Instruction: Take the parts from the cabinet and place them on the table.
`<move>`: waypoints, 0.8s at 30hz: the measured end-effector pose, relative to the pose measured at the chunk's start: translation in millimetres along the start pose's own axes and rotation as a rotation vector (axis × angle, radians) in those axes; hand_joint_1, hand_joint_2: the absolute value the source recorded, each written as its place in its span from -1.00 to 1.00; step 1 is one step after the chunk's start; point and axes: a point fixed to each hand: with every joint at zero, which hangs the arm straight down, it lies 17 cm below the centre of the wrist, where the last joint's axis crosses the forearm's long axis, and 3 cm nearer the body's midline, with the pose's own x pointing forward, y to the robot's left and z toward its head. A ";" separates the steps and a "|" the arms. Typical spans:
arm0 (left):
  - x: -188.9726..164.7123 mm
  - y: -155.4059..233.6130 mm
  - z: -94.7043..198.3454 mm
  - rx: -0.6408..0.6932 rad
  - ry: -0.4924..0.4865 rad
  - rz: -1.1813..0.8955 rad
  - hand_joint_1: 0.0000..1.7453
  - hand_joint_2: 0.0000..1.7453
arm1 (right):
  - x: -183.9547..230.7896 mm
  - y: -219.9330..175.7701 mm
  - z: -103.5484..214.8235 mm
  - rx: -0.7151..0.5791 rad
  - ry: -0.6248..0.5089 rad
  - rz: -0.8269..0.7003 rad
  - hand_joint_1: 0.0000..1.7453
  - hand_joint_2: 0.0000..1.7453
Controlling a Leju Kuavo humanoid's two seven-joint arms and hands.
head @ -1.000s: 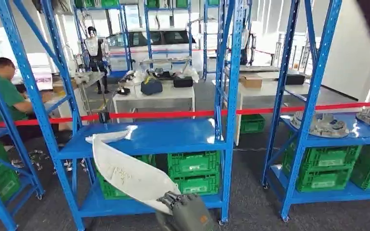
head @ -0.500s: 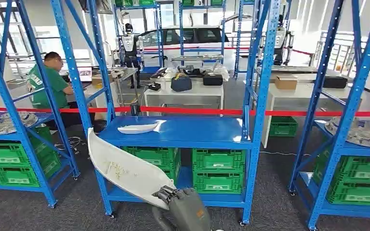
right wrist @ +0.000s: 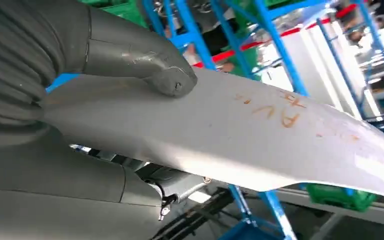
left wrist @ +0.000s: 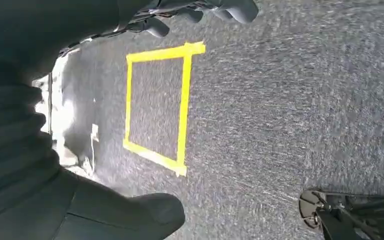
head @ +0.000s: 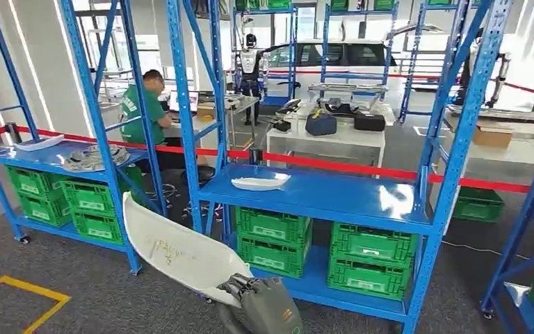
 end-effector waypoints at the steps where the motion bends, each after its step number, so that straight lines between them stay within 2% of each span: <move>1: -0.7 -0.9 0.1 -0.002 0.001 0.000 -1.00 1.00 | -0.4 -0.1 -0.2 0.001 0.000 0.001 1.00 1.00; 24: -0.6 2.3 -0.2 -0.002 0.006 -0.016 -1.00 1.00 | 4.3 4.4 -3.2 0.011 -0.022 -0.020 1.00 1.00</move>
